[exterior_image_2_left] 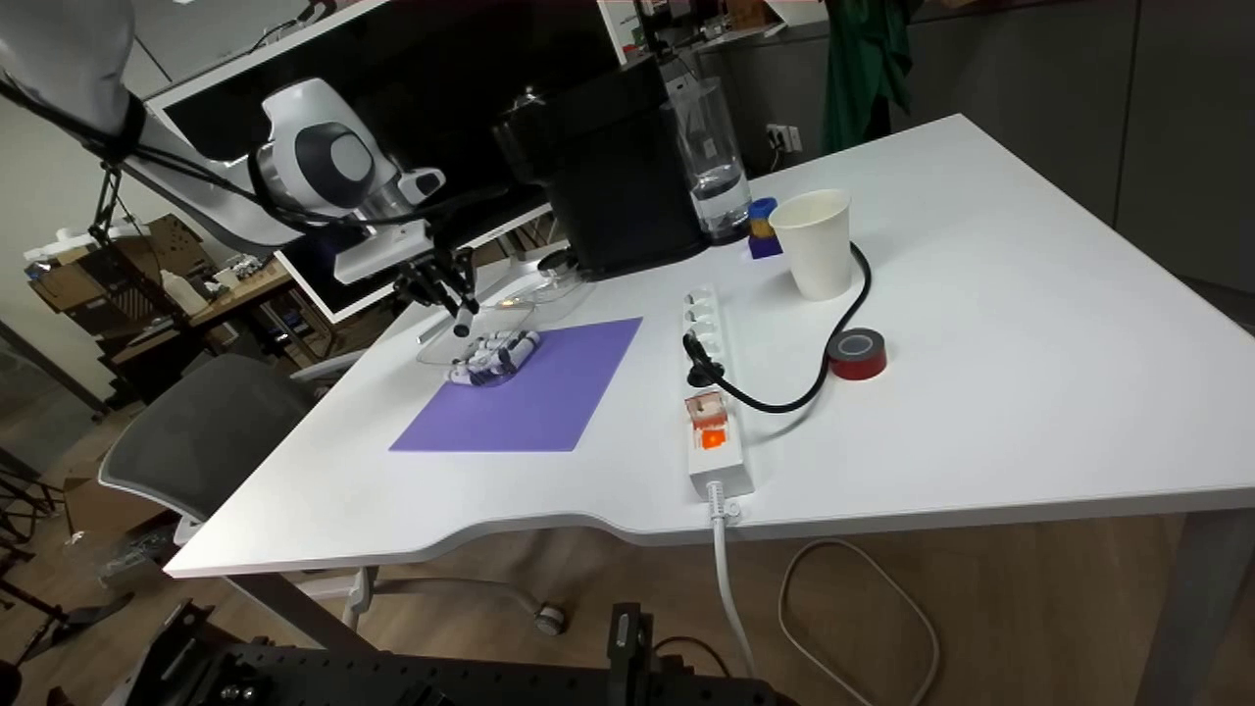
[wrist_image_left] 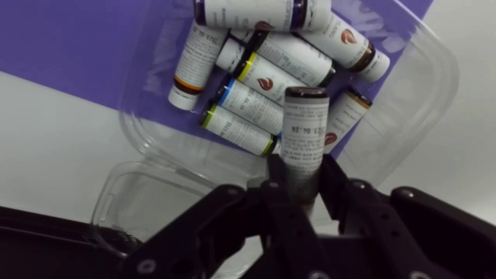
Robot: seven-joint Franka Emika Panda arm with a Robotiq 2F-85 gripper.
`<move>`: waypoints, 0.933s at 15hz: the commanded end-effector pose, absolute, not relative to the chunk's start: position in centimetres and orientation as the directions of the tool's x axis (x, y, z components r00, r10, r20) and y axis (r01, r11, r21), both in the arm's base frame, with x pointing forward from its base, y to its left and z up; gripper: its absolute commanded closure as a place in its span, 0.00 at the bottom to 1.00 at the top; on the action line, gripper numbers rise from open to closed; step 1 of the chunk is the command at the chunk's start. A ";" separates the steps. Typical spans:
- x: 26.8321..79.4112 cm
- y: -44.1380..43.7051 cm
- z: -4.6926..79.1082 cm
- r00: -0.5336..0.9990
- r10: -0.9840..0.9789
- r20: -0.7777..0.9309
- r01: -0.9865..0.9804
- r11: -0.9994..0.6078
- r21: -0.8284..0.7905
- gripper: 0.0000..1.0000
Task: Pick an object from the plastic container and put it on the table
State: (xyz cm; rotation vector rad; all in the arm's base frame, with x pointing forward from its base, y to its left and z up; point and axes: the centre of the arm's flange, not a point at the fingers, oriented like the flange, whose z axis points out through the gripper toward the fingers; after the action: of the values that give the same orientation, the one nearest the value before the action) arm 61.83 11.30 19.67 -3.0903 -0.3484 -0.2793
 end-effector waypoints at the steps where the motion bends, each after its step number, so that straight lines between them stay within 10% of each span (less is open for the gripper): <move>1: 56.8 8.0 21.6 0.973 0.135 0.188 0.135 -0.991 0.017 0.93; 13: 49.5 -1.6 16.8 0.981 -0.135 0.137 -0.132 -0.991 -0.030 0.93; 14: 49.4 -2.1 16.5 0.978 -0.157 0.134 -0.154 -0.987 -0.036 0.47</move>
State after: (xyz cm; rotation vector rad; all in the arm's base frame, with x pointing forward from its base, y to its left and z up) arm 50.53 -0.81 16.91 -3.1249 0.1429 -0.2070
